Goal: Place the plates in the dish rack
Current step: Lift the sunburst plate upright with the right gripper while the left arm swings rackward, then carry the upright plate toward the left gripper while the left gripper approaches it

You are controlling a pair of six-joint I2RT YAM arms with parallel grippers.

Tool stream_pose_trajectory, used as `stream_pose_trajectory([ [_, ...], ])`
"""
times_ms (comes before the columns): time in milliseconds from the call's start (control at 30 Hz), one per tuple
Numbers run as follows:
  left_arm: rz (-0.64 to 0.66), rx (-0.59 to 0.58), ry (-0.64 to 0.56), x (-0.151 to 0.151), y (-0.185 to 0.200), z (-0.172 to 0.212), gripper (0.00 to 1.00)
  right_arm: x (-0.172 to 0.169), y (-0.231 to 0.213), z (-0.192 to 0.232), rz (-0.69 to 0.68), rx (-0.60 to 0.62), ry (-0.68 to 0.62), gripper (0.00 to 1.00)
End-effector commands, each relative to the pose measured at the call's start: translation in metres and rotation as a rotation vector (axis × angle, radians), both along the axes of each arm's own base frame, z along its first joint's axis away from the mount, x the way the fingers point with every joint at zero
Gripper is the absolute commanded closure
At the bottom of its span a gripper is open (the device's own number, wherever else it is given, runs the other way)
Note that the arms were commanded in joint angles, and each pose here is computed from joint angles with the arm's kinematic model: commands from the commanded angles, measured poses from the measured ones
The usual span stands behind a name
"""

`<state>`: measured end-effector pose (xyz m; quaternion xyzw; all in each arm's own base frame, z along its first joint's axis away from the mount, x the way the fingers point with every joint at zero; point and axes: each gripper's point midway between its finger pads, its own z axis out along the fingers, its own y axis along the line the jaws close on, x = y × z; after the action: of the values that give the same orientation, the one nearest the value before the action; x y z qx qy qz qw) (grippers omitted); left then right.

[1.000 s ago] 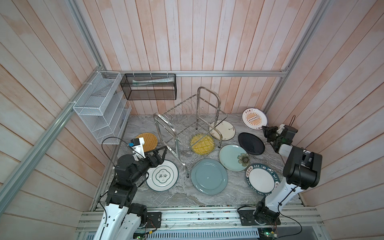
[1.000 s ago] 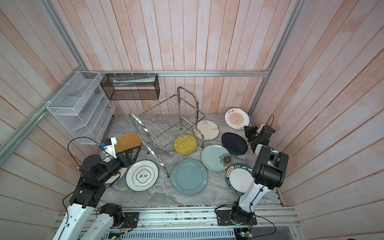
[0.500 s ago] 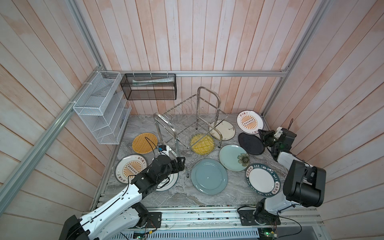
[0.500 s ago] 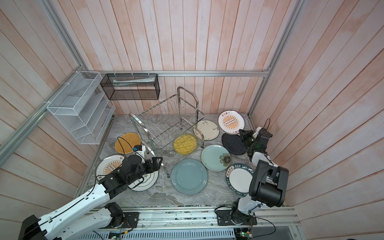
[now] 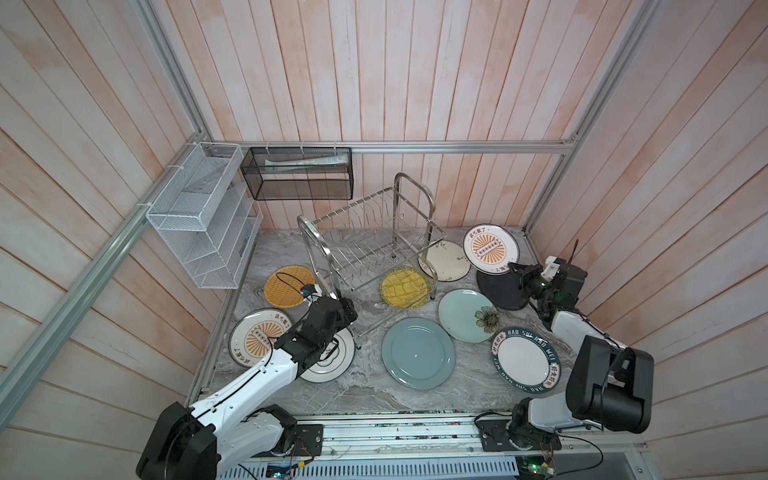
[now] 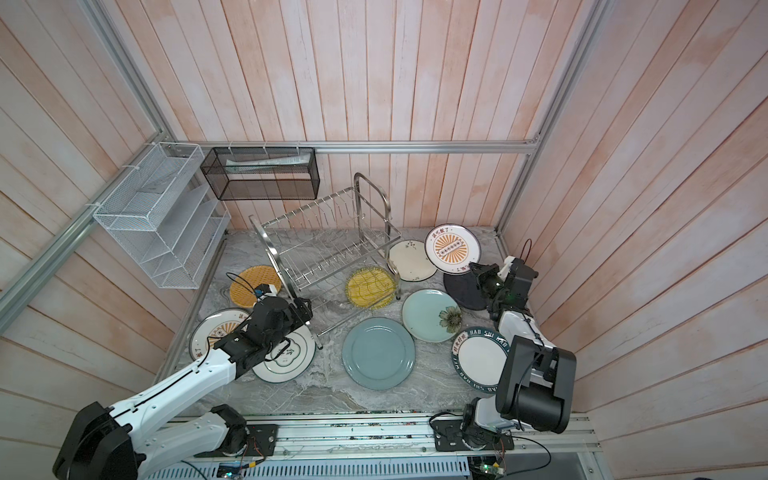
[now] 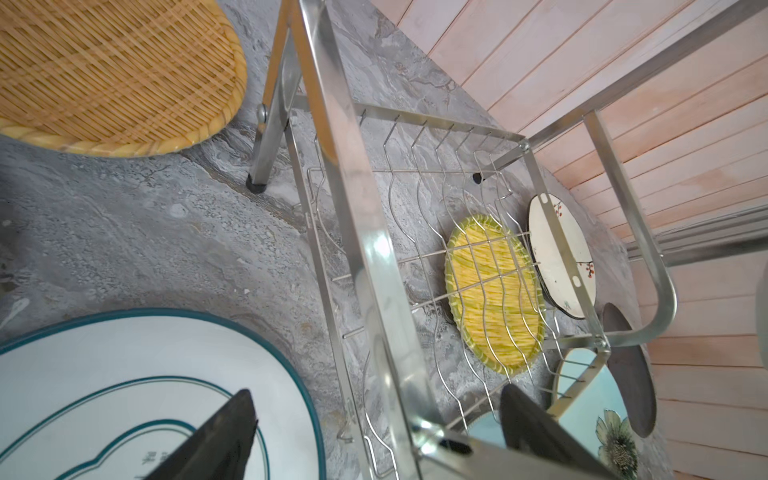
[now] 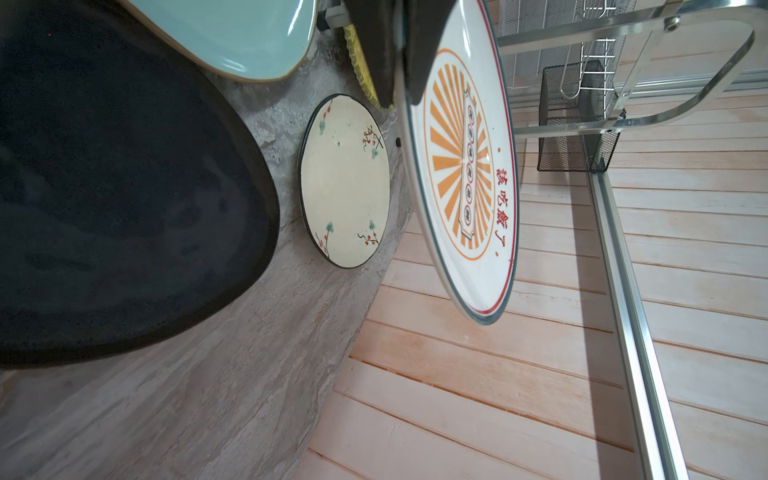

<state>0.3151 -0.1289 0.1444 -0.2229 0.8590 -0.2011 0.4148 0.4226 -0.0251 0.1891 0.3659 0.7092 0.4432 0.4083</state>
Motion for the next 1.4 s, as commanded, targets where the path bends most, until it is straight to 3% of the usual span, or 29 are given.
stream_pose_trajectory([
  [0,-0.035,-0.009,-0.073,0.026,0.0,0.023,0.08,-0.005,0.01,0.018,0.032,-0.027,-0.054,1.0],
  [200,-0.09,0.029,-0.101,0.062,0.004,0.03,0.08,-0.015,0.021,0.018,0.055,-0.039,-0.051,1.0],
  [600,-0.224,-0.003,-0.148,0.123,-0.015,0.032,0.07,-0.037,0.031,0.024,0.063,-0.072,-0.06,1.0],
  [767,-0.183,-0.011,-0.112,0.138,-0.001,0.03,0.02,-0.04,0.032,0.025,0.062,-0.082,-0.063,1.0],
  [900,-0.194,-0.011,-0.103,0.118,0.007,0.04,0.0,-0.045,0.034,0.027,0.069,-0.086,-0.063,1.0],
  [1100,-0.281,-0.067,-0.163,0.059,0.003,0.076,0.0,-0.06,0.042,0.028,0.094,-0.063,-0.046,1.0],
  [1367,-0.502,-0.176,-0.221,-0.015,-0.044,0.105,0.0,-0.088,0.071,0.028,0.189,-0.047,0.004,1.0],
])
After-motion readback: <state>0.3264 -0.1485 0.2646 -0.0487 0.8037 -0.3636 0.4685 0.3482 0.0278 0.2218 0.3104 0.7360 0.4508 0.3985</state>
